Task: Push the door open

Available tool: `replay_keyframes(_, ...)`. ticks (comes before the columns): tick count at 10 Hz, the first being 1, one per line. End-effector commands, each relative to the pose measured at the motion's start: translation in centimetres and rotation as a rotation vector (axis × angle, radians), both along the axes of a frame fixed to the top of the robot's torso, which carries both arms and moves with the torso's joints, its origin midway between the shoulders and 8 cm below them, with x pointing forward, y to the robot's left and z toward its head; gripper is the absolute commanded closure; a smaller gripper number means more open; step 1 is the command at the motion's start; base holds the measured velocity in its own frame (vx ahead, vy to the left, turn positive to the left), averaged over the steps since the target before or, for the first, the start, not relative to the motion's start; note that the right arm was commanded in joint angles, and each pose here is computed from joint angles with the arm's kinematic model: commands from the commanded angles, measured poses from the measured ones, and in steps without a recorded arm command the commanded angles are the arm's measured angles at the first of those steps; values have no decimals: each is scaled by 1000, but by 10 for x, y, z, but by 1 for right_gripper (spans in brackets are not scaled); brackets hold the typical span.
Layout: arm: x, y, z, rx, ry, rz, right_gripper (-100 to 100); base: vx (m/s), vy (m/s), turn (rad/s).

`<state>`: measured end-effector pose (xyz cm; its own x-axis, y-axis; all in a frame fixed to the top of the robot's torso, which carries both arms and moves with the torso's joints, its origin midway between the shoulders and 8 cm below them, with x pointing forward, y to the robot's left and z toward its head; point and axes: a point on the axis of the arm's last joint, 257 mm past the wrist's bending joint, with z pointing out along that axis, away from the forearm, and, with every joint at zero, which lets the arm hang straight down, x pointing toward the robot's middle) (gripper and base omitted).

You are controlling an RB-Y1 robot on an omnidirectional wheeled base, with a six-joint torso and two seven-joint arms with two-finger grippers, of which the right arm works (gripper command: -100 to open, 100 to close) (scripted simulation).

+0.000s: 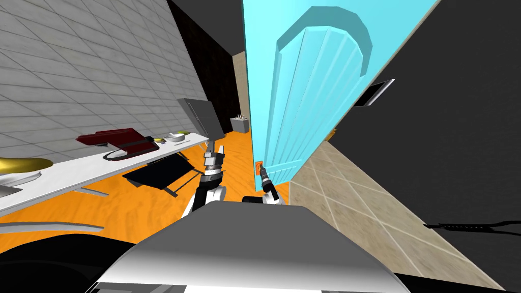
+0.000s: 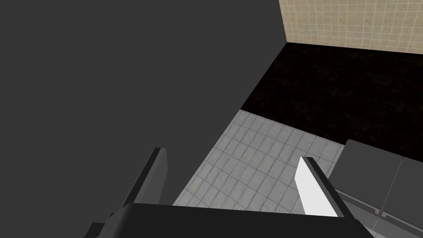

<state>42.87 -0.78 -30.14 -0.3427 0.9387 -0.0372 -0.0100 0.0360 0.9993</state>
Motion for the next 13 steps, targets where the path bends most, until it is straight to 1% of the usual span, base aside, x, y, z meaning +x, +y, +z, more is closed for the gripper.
replay_keyframes(1, -1, 0, -2, -2, 5, 0, 100, -17, -5, -4)
replay_keyframes(2, -1, 0, -2, -2, 5, 0, 100, -7, -2, -1)
replay_keyframes(3, 1, -16, -8, -25, 8, -14, 100, 49, 76, -54)
replay_keyframes(4, 2, -21, -9, -30, 8, -18, 100, 110, 134, -96)
replay_keyframes(6, 6, -39, -11, -42, 9, -44, 100, 139, 164, -104)
replay_keyframes(7, 7, -44, -11, -43, 9, -52, 100, 126, 151, -82)
replay_keyframes(8, 10, -51, -10, -40, 9, -69, 100, 129, 160, -92)
replay_keyframes(9, 11, -54, -9, -37, 9, -77, 100, 152, 164, -87)
replay_keyframes(10, 14, -60, -7, -28, 8, -95, 100, 139, 166, -97)
replay_keyframes(13, 22, -66, 2, 17, 7, -141, 100, 130, 172, -116)
